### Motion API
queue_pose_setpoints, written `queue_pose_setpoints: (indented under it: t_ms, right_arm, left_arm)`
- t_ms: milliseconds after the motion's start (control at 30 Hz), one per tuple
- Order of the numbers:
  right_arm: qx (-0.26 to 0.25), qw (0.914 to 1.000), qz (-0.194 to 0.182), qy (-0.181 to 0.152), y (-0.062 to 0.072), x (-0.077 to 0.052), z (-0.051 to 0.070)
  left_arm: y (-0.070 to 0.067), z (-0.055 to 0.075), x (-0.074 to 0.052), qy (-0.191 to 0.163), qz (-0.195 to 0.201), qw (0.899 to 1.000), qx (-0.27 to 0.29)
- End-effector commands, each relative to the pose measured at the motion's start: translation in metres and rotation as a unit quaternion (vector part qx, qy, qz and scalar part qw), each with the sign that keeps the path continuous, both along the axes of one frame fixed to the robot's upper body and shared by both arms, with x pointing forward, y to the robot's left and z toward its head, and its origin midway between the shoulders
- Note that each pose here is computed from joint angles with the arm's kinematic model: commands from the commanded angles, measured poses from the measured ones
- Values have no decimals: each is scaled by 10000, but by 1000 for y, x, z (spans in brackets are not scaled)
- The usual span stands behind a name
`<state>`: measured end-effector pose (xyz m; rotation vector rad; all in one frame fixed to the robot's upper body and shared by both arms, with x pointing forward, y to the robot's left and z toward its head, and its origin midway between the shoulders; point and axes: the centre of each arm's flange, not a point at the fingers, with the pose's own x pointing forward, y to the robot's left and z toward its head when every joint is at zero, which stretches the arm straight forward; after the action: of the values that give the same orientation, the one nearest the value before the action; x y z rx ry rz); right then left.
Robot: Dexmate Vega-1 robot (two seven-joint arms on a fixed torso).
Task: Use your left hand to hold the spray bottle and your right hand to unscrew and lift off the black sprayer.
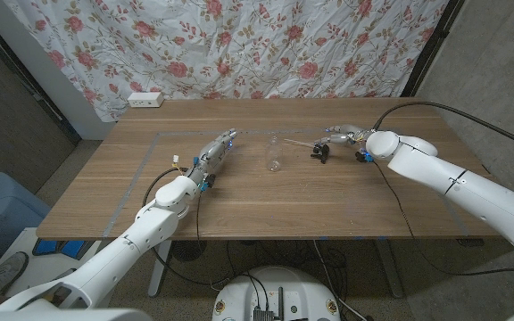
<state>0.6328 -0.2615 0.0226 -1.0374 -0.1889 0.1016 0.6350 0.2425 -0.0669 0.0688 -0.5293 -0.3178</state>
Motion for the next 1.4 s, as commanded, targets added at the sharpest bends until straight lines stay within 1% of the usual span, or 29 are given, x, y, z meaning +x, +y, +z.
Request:
queue_pose_setpoints:
  t_ms: [33, 333, 533, 733, 767, 867, 967, 1033, 1167, 1267, 1333, 1400]
  right_arm:
    - [398, 9982, 260, -362, -13, -6, 0]
    - [947, 9923, 431, -677, -26, -8, -5]
    - [1333, 9853, 567, -911, -32, -7, -9]
    - [1701, 9759, 753, -1142, -35, -5, -11]
    - [1861, 9721, 774, -1201, -35, -5, -12]
    - [1945, 9695, 816, -1245, -36, -5, -12]
    - [2165, 9635, 896, -1294, -37, -3, -14]
    - [2250, 9610, 936, -1304, -37, -1, -15]
    - [2577, 9510, 1033, -1360, -40, 4, -19]
    - [2902, 9404, 1119, -1378, -44, 8, -22]
    - [3018, 9371, 1122, -1348, -47, 10, -24]
    - [3066, 9356, 1144, -1324, -48, 11, -25]
  left_arm:
    - [4, 3, 0, -119, 57, 9999, -90]
    - [5, 6, 1, -224, 84, 9993, -283]
    - [5, 9, 6, -341, 79, 9985, -416]
    - [11, 8, 12, -396, 55, 9980, -481]
    - [14, 8, 13, -420, 92, 9977, -532]
    - [17, 9, 14, -452, 93, 9974, -558]
    - [20, 11, 15, -482, 114, 9971, -579]
    - [22, 11, 17, -490, 110, 9968, -619]
    - [23, 12, 23, -452, 68, 9971, -600]
    - [22, 15, 25, -465, 72, 9968, -654]
    - [21, 19, 26, -493, 106, 9966, -653]
    - [21, 20, 27, -504, 125, 9965, -654]
